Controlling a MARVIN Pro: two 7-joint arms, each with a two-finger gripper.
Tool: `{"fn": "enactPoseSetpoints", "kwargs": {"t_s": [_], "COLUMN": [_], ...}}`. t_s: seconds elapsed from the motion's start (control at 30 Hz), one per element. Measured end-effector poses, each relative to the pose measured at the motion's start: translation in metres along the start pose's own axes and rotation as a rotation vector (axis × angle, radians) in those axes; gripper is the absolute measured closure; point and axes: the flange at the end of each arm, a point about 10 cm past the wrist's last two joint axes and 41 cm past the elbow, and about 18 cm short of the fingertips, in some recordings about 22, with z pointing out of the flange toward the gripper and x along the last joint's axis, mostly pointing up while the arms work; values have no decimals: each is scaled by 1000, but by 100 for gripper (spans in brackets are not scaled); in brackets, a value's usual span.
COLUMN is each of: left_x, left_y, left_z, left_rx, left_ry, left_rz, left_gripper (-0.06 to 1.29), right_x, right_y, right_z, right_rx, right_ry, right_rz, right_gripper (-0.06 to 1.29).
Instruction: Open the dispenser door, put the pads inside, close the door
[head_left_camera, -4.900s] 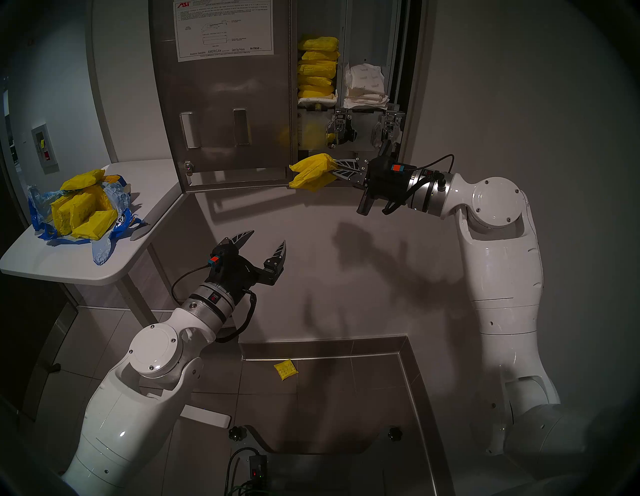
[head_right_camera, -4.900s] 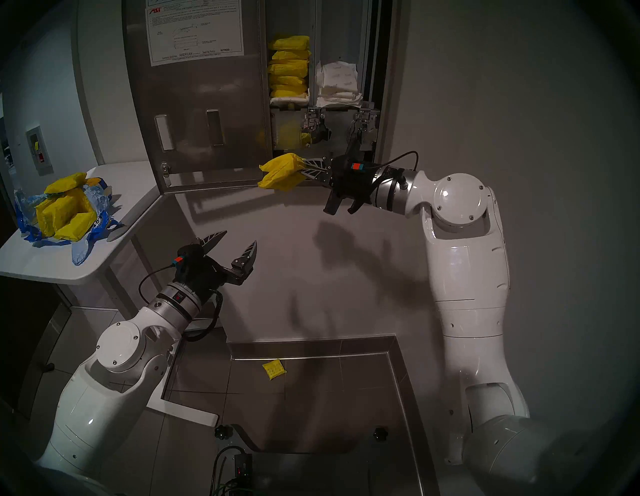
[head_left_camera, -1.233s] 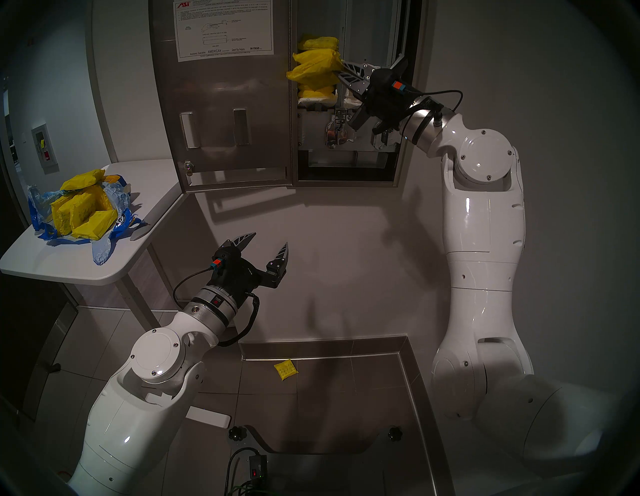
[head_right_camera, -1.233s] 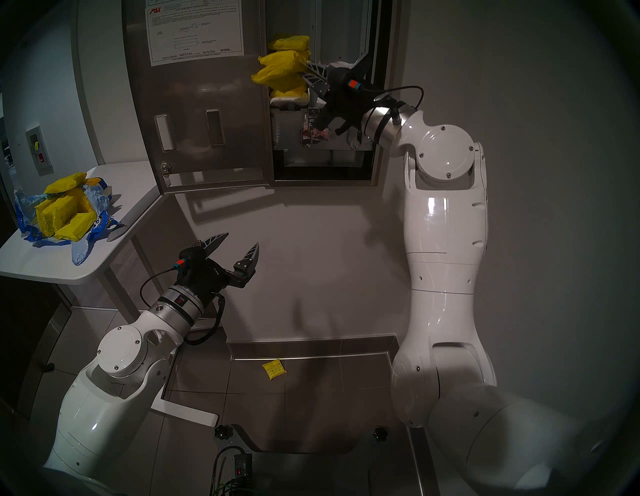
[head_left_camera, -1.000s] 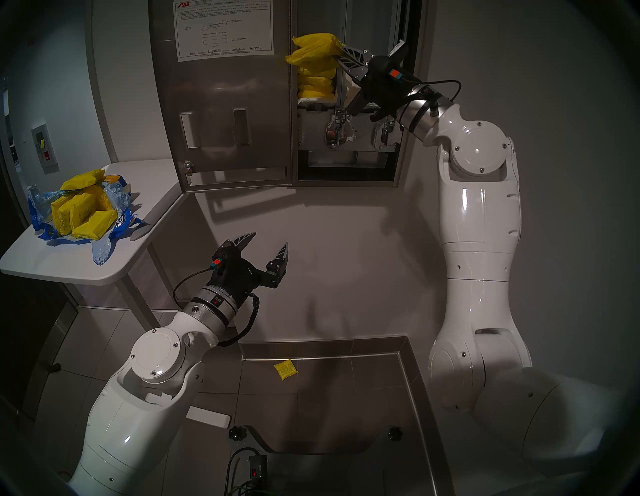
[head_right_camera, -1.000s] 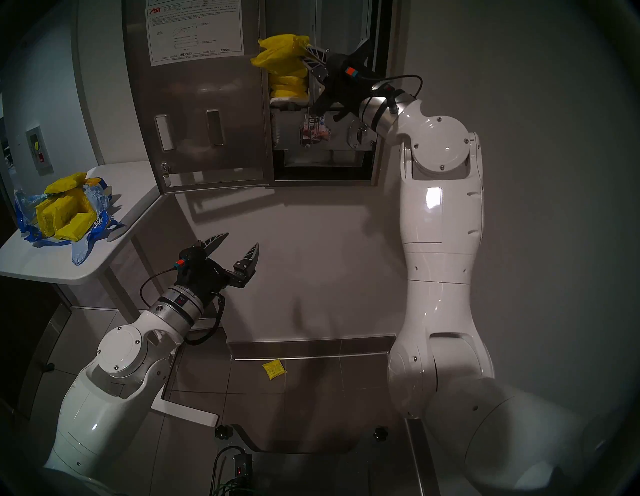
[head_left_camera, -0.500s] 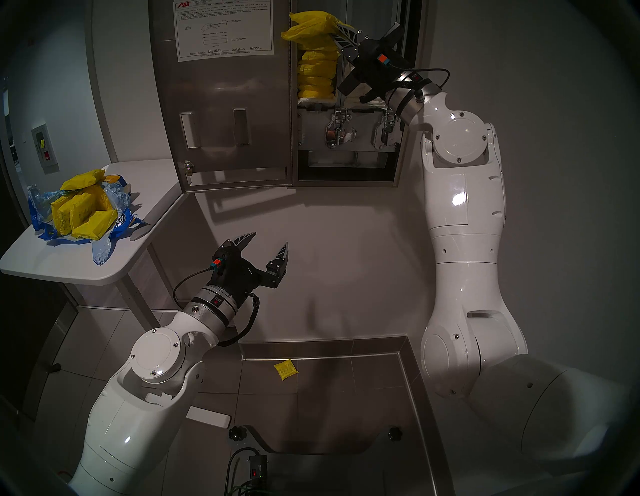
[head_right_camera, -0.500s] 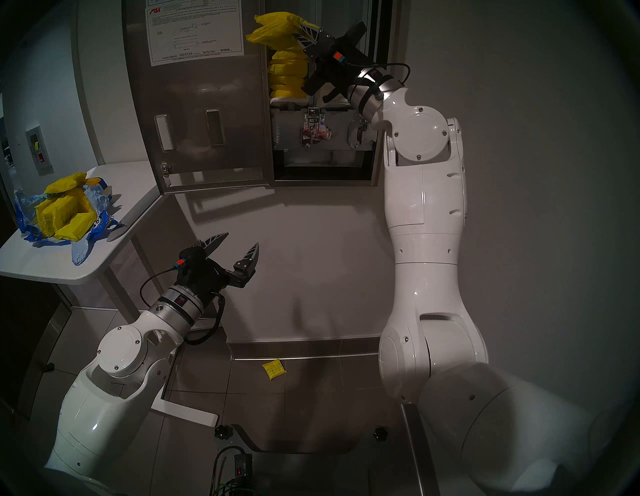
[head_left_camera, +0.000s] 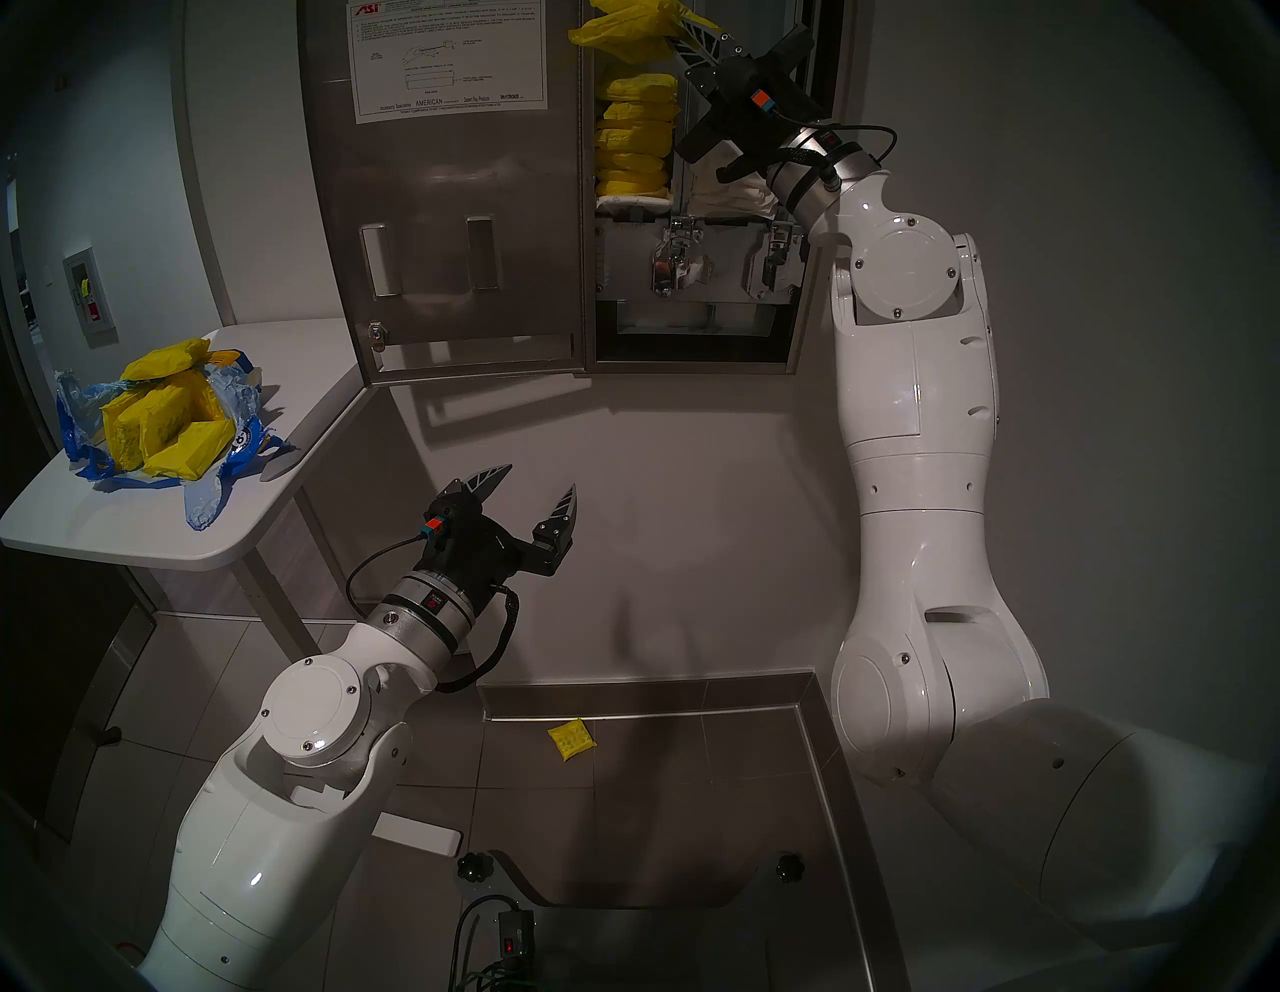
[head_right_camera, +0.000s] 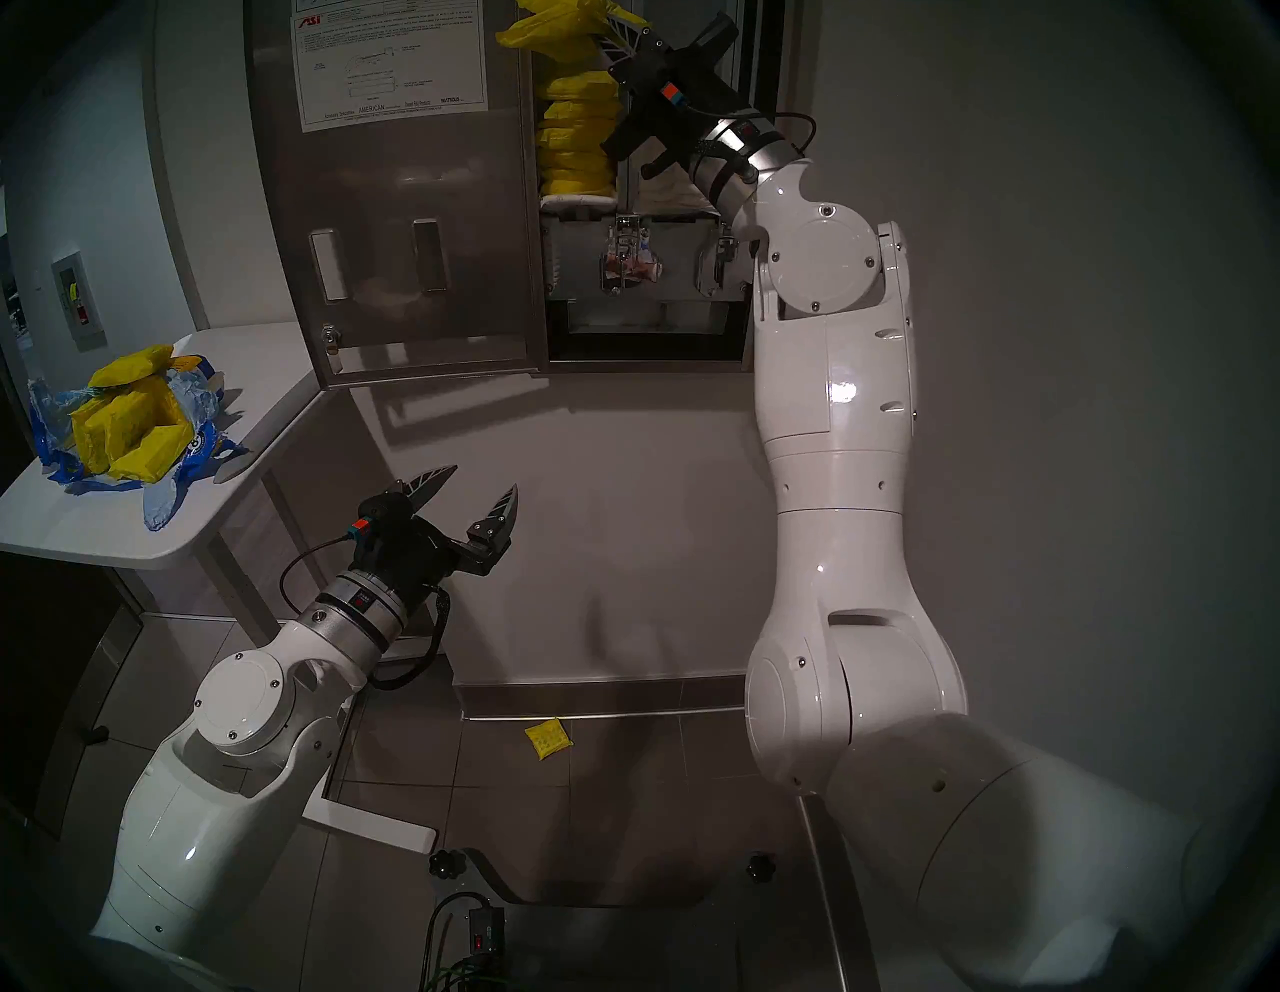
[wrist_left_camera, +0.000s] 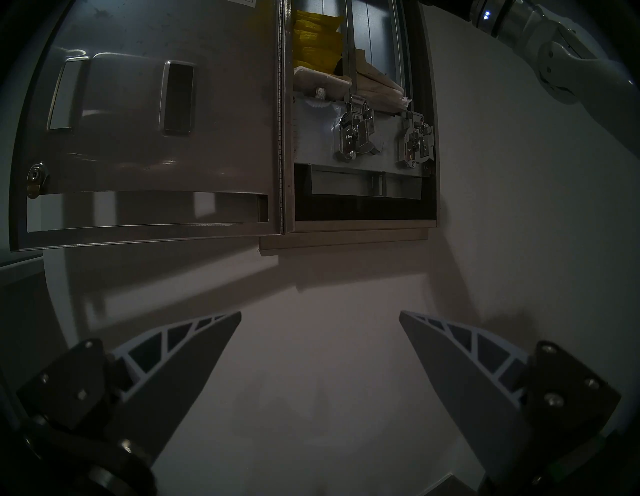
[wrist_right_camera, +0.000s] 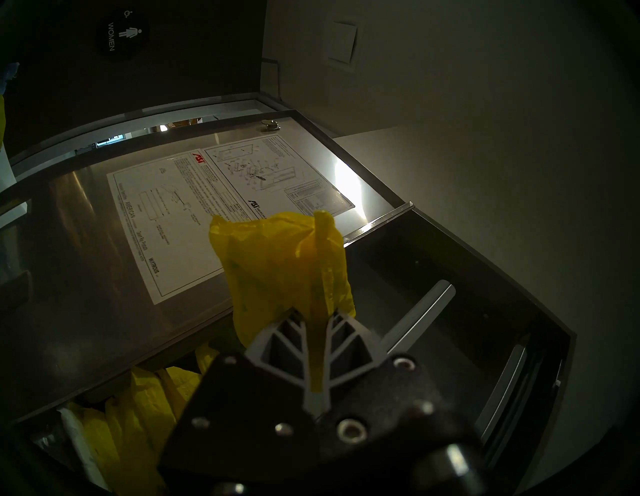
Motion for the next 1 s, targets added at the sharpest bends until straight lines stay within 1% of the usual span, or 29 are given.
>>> {"fn": "enactPoseSetpoints", "kwargs": {"t_s": [0.57, 0.77, 1.0], "left_x": [0, 0, 0], "left_y": [0, 0, 0], "left_z": [0, 0, 0], "left_rx": [0, 0, 0], "left_ry": [1, 1, 1], "left_rz": [0, -1, -1], "left_gripper": [0, 0, 0], "right_x": [-4, -7, -12], "right_y": [-13, -15, -17], "right_z": [11, 14, 14], "right_rx": [28, 36, 55], "right_ry": [9, 0, -22], "right_rz": [-89, -122, -178], "right_gripper": [127, 127, 127]}}
